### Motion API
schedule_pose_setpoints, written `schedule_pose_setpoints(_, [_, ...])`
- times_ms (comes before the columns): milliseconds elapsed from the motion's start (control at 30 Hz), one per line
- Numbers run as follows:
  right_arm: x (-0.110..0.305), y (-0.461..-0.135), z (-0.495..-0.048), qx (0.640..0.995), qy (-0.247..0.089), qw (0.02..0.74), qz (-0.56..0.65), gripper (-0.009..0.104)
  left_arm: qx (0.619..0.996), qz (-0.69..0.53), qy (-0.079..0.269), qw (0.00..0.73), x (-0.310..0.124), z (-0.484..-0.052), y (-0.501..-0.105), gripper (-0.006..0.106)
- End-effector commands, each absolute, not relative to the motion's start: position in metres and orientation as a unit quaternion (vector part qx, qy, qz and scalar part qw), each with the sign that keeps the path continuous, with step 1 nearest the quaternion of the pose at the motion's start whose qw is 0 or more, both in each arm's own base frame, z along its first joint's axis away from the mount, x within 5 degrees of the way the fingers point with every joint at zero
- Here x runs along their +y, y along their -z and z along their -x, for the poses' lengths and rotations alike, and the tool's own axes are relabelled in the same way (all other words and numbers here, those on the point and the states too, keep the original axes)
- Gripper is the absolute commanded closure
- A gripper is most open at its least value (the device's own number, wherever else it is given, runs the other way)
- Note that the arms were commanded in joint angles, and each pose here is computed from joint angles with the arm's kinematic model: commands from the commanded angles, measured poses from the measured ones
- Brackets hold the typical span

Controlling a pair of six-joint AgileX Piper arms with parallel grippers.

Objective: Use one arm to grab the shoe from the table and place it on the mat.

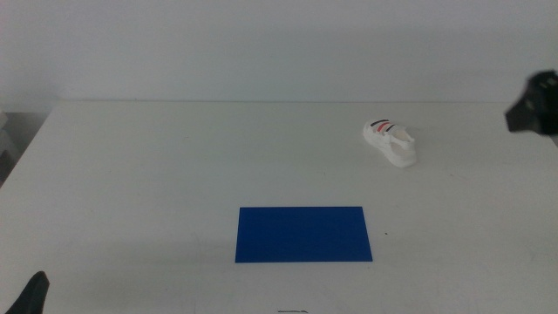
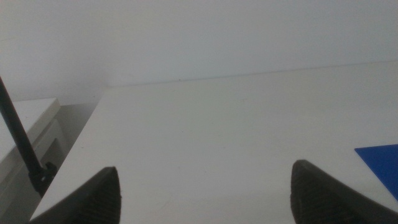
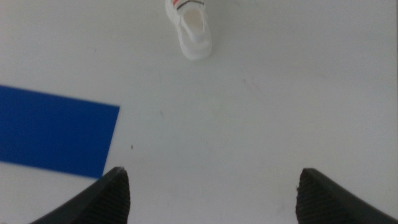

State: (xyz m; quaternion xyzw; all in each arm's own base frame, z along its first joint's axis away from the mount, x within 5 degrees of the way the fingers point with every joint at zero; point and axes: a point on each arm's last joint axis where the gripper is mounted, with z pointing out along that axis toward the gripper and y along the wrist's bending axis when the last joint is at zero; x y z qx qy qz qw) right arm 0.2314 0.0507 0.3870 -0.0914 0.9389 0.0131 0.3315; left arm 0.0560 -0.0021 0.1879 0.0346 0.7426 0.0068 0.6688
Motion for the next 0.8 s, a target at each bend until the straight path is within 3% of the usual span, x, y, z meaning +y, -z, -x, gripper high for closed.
schedule_pose_setpoints(0, [0.055,-0.405,-0.252,0.924,-0.006,0.369,0.098,0.027,0.707,-0.026,0.002,0.707,-0.002,-0.055,-0.198,0.007])
schedule_pose_setpoints(367, [0.085,-0.394,-0.357,0.941,-0.007,0.292,0.169,0.022,0.707,-0.026,0.002,0.707,-0.002,-0.055,-0.198,0.007])
schedule_pose_setpoints(600, [0.085,-0.363,-0.419,0.948,0.005,0.247,0.2,0.017,0.707,-0.026,0.002,0.707,-0.002,-0.055,-0.198,0.007])
schedule_pose_setpoints(767, [0.079,-0.332,-0.454,0.95,-0.009,0.244,0.197,0.017,0.707,-0.026,0.002,0.707,-0.002,-0.055,-0.198,0.007])
